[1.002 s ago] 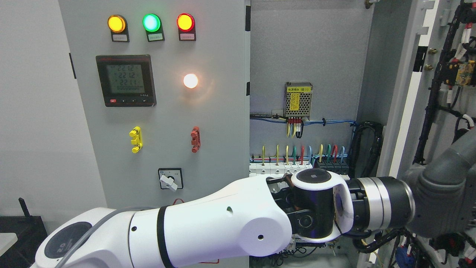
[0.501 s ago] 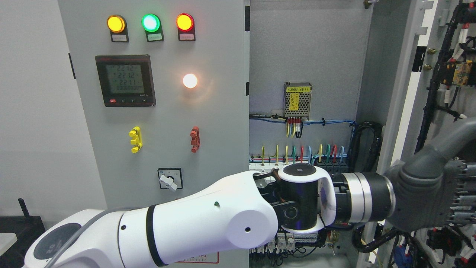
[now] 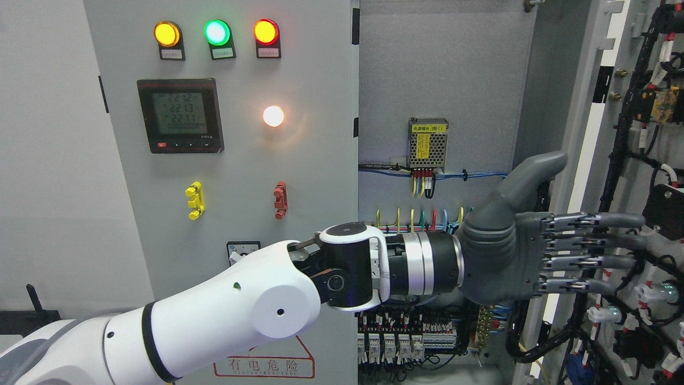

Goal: Open door with both hands
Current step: 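Withdraw the left hand from the door and lower it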

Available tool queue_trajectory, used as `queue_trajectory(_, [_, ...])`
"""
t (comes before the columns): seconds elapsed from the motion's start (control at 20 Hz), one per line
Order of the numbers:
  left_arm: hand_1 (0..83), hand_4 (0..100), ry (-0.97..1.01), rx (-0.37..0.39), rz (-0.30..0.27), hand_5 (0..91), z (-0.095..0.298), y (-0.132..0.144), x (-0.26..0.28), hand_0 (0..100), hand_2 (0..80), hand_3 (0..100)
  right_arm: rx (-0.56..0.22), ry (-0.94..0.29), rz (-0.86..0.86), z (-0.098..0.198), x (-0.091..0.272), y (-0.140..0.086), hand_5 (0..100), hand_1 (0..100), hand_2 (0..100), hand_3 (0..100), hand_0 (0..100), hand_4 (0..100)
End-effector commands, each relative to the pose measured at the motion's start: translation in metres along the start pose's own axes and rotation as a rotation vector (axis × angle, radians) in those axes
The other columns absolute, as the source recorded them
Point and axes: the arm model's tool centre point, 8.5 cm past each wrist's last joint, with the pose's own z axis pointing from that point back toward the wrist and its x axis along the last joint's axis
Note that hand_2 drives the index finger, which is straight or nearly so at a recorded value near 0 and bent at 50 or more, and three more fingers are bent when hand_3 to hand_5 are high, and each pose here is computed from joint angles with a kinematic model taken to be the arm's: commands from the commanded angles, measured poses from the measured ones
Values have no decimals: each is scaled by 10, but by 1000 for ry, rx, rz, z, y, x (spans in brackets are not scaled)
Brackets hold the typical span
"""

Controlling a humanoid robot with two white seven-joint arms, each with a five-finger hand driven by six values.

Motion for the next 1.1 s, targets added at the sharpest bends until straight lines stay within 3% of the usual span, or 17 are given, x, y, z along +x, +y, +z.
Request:
queue_trajectory(0.0, [0,0,-24,123,-31,0,119,7,-10,0,0,0,-2,1,6,0,0,-1,0,0,0,0,380,0])
queue_trajectory(0.15, [0,0,5,133,-26,0,168,1,-38,0,0,0,0,0,6,0,0,0,0,0,0,0,380,0])
queue_trajectory(0.45, [0,0,57,219,39,0,260,-16,-84,0,0,0,-2,1,6,0,0,-1,0,0,0,0,379,0])
queue_trajectory(0.8, [0,0,124,401,133,0,351,-31,-121,0,0,0,-2,1,6,0,0,-1,0,0,0,0,379,0])
queue_trajectory(1.05, [0,0,183,553,224,0,403,-23,-175,0,0,0,0,0,6,0,0,0,0,0,0,0,380,0])
